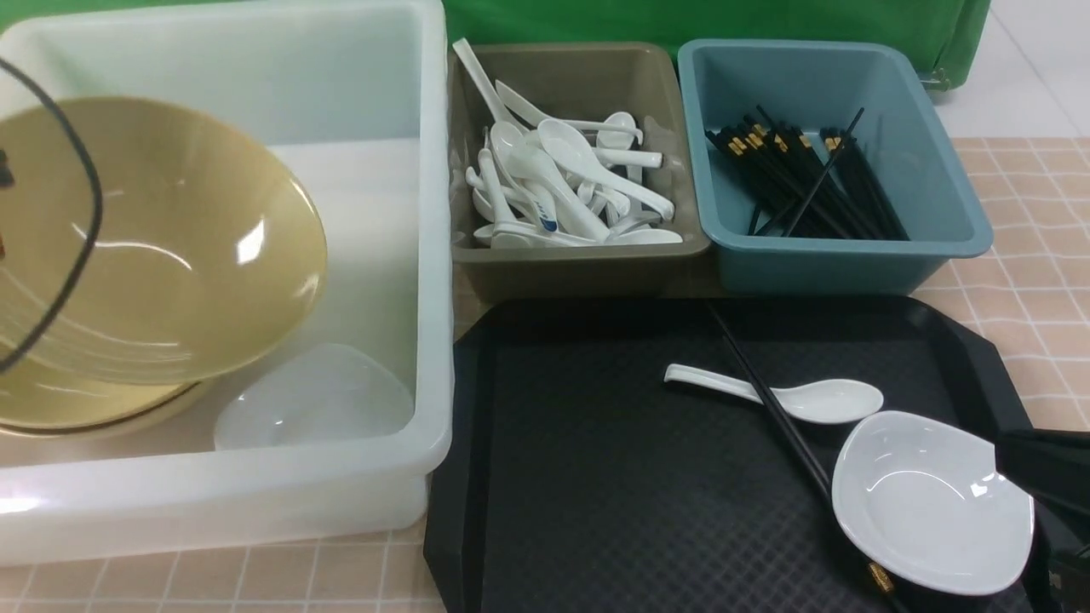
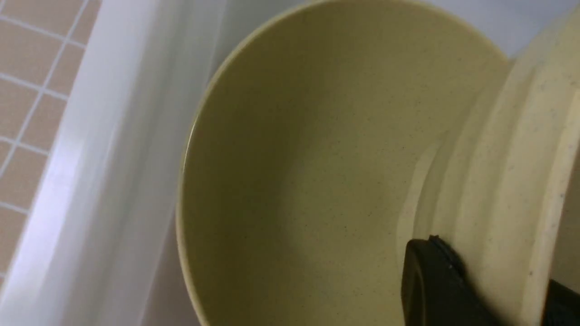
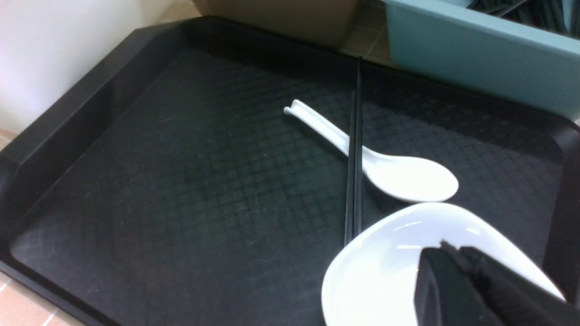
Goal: On brown table put chopsticks spoon bowls plates into blue grey white boxes.
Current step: 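Place the tan bowl onto the bowl stack in the left bin with the left gripper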
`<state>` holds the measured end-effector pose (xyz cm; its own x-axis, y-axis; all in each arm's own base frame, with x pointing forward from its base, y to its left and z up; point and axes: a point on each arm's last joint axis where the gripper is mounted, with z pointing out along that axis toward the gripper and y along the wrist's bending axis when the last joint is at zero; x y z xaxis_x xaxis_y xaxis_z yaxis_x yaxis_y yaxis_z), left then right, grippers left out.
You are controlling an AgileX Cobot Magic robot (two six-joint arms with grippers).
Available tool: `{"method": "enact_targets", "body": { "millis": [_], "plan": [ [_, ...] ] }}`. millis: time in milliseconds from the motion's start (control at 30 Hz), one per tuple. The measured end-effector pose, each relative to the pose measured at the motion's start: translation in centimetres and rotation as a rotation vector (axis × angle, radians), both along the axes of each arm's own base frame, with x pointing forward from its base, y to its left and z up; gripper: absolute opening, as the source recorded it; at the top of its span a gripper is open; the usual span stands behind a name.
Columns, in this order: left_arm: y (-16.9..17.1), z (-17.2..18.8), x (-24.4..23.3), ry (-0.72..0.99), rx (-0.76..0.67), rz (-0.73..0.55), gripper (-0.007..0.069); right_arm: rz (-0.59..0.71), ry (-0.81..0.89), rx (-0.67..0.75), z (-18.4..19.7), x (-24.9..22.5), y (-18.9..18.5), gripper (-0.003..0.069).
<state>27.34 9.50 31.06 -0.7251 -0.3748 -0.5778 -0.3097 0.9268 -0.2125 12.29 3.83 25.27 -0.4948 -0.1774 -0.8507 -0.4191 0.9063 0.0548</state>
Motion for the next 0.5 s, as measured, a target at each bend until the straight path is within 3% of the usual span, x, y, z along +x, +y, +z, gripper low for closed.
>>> {"method": "enact_targets", "body": {
  "millis": [300, 467, 500],
  "plan": [
    [0.9, -1.7, -0.3, -0.003, 0.067, 0.092, 0.0015, 0.000, 0.000, 0.000, 0.0, 0.0, 0.0, 0.0079],
    [1.3, -1.8, -0.5, 0.021, 0.102, 0.126, 0.0127, 0.000, 0.000, 0.000, 0.0, 0.0, 0.0, 0.0085],
    [1.3, -1.9, -0.6, 0.032, 0.101, 0.128, 0.0203, 0.000, 0.000, 0.000, 0.0, 0.0, 0.0, 0.0086]
  ]
}}
